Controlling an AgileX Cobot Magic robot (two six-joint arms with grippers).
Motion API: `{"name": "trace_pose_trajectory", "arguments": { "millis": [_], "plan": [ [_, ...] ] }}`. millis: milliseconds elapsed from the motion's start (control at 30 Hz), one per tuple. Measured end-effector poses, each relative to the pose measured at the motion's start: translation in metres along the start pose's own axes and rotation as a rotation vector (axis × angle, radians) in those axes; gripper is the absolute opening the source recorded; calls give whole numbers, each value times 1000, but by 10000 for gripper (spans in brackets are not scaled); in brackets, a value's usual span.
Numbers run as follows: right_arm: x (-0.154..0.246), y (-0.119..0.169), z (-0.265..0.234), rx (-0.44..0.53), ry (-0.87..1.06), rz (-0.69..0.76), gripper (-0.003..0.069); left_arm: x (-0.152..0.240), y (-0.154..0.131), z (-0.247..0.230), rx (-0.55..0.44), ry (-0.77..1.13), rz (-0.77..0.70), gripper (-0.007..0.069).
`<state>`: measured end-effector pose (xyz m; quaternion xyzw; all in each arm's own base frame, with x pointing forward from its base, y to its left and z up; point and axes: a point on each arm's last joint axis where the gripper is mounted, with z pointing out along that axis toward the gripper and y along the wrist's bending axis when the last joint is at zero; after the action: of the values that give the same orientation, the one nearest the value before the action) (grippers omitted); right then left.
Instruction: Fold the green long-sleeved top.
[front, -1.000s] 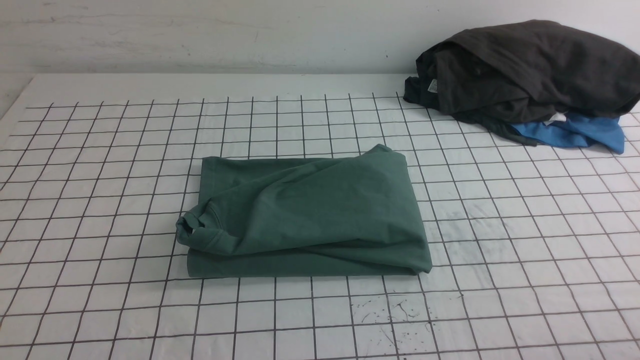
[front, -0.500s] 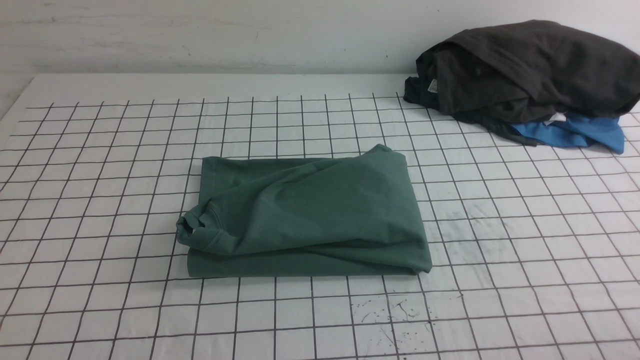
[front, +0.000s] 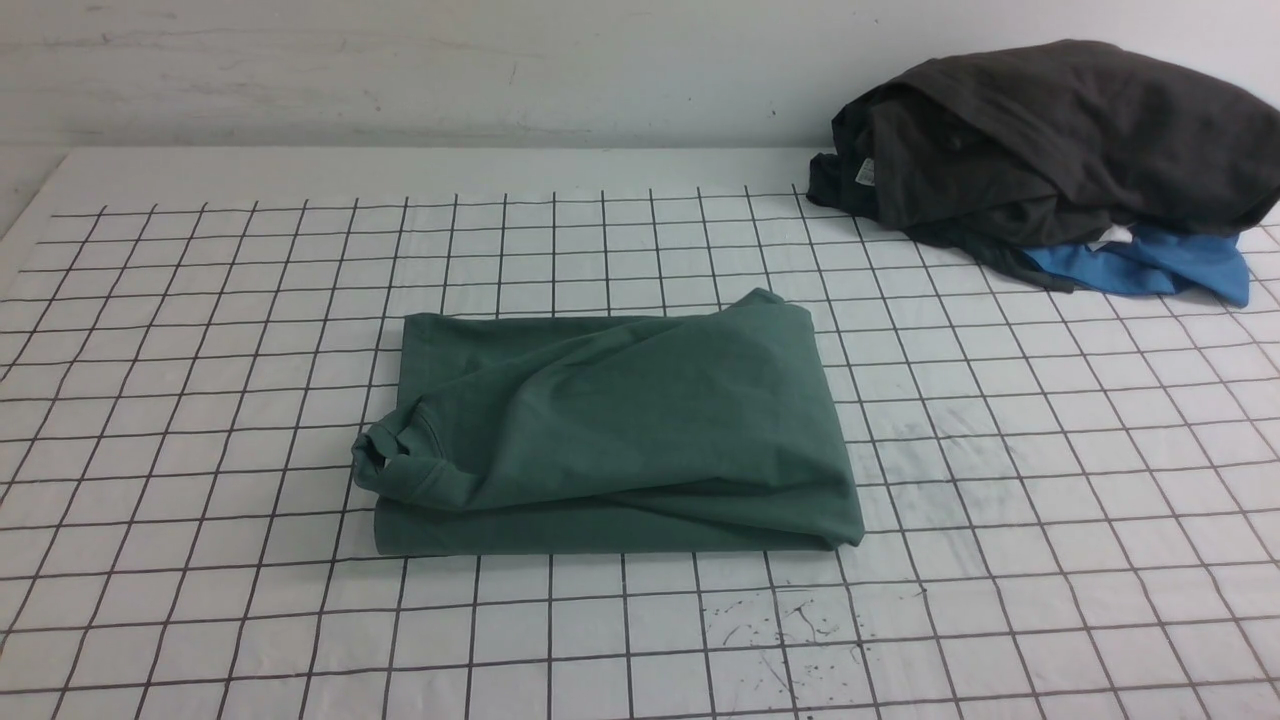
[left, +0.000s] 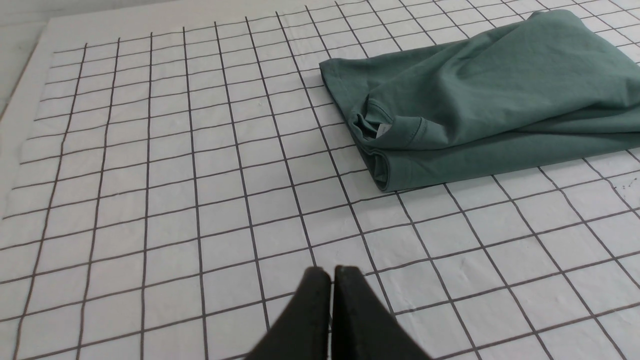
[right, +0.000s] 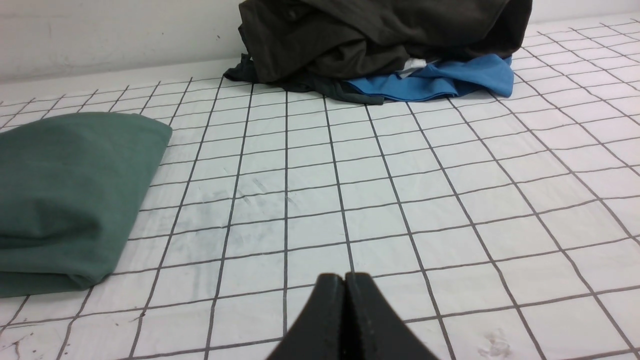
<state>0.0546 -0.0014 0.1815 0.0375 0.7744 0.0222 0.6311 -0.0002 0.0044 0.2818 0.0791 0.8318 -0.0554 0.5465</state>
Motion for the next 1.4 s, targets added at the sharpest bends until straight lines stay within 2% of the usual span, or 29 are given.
{"name": "trace_pose_trajectory", "arguments": {
  "millis": [1000, 1067, 1167, 1300, 1400],
  "plan": [
    [0, 0, 0, 0, 0, -2, -14, 0, 0, 1, 2, -3, -1, -7],
    [0, 0, 0, 0, 0, -2, -14, -1, -2, 7, 4, -48, -9, -7],
    [0, 0, 0, 0, 0, -2, -14, -1, -2, 15, -27, -117, -12, -7],
    [0, 0, 0, 0, 0, -2, -14, 5, 1, 36, -135, -236, 1, -7],
    [0, 0, 0, 0, 0, -2, -14, 23, 4, 55, -194, -257, -3, -7]
  ]
}}
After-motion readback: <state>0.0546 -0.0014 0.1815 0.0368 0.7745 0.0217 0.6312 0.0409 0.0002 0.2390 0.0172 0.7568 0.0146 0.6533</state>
